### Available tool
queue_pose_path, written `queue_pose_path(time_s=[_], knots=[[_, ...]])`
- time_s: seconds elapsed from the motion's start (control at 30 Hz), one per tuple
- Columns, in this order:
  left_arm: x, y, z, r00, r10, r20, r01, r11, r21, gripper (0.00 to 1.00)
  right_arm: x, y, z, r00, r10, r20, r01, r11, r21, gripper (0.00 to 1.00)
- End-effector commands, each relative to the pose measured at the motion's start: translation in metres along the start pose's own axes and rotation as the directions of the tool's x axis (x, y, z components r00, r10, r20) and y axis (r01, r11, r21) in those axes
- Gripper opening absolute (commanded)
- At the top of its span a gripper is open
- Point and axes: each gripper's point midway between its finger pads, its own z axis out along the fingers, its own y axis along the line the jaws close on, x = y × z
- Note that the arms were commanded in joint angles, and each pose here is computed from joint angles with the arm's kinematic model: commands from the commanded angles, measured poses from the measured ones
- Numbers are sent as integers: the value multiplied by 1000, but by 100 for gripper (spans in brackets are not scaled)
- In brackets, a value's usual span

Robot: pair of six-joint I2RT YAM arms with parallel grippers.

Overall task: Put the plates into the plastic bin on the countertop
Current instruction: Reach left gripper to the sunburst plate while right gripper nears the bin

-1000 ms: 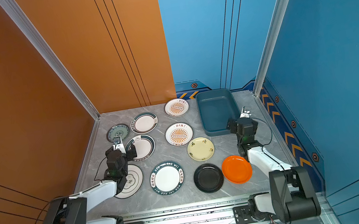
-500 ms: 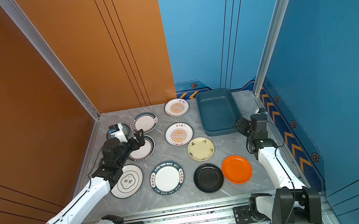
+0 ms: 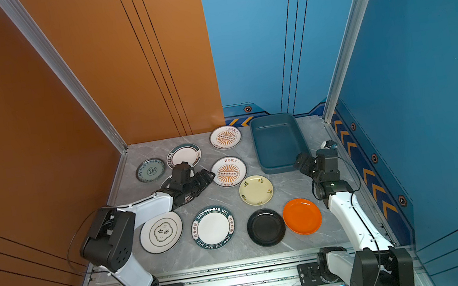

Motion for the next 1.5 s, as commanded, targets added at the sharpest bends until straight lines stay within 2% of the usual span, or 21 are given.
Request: queue_pose_path(time_s=[0.0, 0.37, 0.7, 0.87, 1.17, 1.37, 1.47], knots=[[-3, -25, 10, 999, -47, -23, 49, 995, 83, 74, 8, -3, -5, 1000, -12, -15, 12, 1000, 10, 100], [2, 5, 39, 996, -80, -48, 81, 996, 23, 66, 3, -2, -5, 1000, 0, -2, 0, 1000, 6, 100], [5, 22, 61, 993, -102, -57, 105, 993, 53, 58, 6, -1, -1, 1000, 13, -21, -13, 1000, 5, 100], [6, 32, 69, 994, -93, -65, 96, 994, 45, 48, 5, -1, -2, 1000, 12, -17, -12, 1000, 8, 100], [13, 52, 82, 991, -107, -85, 112, 992, 60, 15, 7, -1, -2, 1000, 15, -25, -15, 1000, 8, 100], [11, 54, 81, 991, -109, -78, 115, 991, 74, 1, 8, -1, -5, 1000, 7, -30, -6, 1000, 9, 100], [9, 53, 78, 992, -104, -76, 110, 991, 80, 0, 8, 0, -7, 1000, 1, -28, -1, 1000, 7, 100]])
